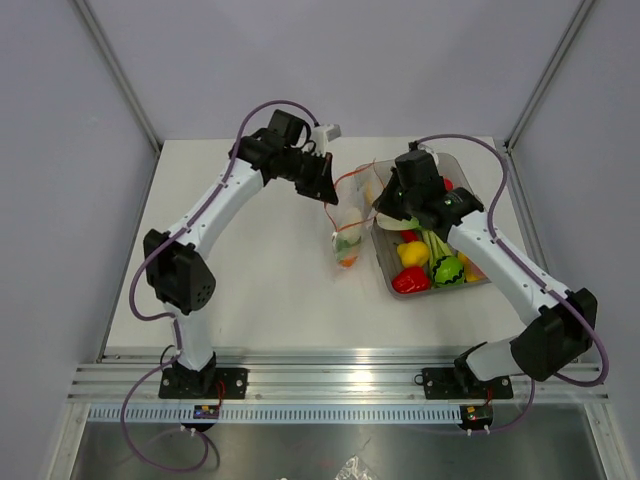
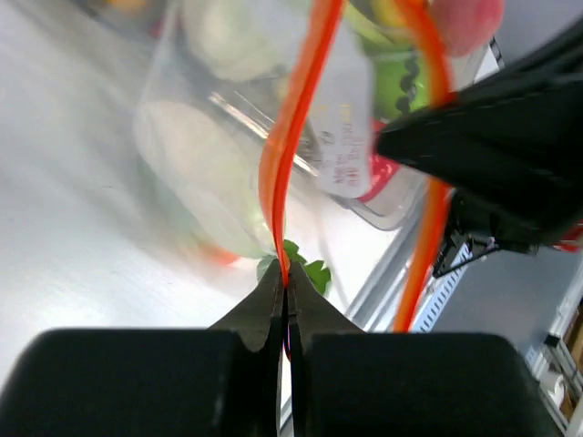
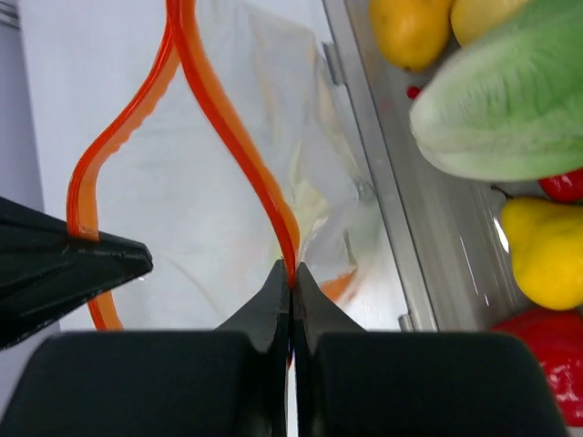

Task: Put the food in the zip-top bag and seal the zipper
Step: Adjust the zipper food storage bag at the center of the board, then pick up the fake vegetable from the bin.

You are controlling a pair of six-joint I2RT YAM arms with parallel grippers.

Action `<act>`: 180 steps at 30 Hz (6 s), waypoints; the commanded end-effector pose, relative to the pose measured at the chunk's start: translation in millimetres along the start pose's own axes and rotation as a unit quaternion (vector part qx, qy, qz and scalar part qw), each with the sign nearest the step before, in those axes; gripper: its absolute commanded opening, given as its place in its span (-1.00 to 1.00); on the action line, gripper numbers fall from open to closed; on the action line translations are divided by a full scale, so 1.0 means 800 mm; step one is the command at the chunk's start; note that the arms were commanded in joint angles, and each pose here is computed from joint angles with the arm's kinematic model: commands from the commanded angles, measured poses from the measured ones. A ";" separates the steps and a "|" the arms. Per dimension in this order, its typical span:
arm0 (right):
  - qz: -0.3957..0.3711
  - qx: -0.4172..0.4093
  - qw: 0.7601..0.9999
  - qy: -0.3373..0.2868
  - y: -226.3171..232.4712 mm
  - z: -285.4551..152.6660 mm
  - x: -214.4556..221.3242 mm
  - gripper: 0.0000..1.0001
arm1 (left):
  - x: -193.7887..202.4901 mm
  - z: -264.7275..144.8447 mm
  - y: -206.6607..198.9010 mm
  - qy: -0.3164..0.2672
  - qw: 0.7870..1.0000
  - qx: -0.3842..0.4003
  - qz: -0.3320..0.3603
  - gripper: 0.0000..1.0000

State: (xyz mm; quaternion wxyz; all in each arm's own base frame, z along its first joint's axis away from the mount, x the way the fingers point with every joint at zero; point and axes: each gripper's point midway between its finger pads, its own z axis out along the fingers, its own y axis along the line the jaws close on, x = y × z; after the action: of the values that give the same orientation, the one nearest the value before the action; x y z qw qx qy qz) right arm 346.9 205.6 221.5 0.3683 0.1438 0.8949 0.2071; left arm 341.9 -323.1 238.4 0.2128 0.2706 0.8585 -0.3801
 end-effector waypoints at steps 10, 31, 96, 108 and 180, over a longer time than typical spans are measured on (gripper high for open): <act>-0.032 -0.011 0.999 0.008 0.024 0.036 -0.010 -1.00 | -0.051 -0.098 0.006 -0.103 0.994 -0.046 0.008 -1.00; -0.034 0.068 0.997 -0.016 -0.044 0.020 -0.018 0.31 | -0.002 -0.007 0.008 -0.040 0.998 -0.038 -0.030 -1.00; -0.017 -0.011 1.000 0.004 0.011 0.034 0.003 -1.00 | -0.029 -0.072 0.030 -0.078 0.989 -0.124 -0.016 -1.00; -0.009 -0.063 0.998 -0.006 0.044 0.027 -0.011 -1.00 | -0.036 -0.110 0.007 -0.114 0.986 -0.121 -0.005 -1.00; 0.334 0.101 0.924 -0.155 -0.180 0.121 -0.061 0.99 | 0.009 -0.032 0.035 -0.037 0.995 -0.094 -0.022 -1.00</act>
State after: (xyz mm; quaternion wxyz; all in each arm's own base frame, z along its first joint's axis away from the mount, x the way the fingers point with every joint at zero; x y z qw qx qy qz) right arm 419.8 97.8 112.9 0.3942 0.4774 0.7557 0.2136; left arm 349.1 -279.9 229.5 0.2502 0.2029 0.8983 -0.2989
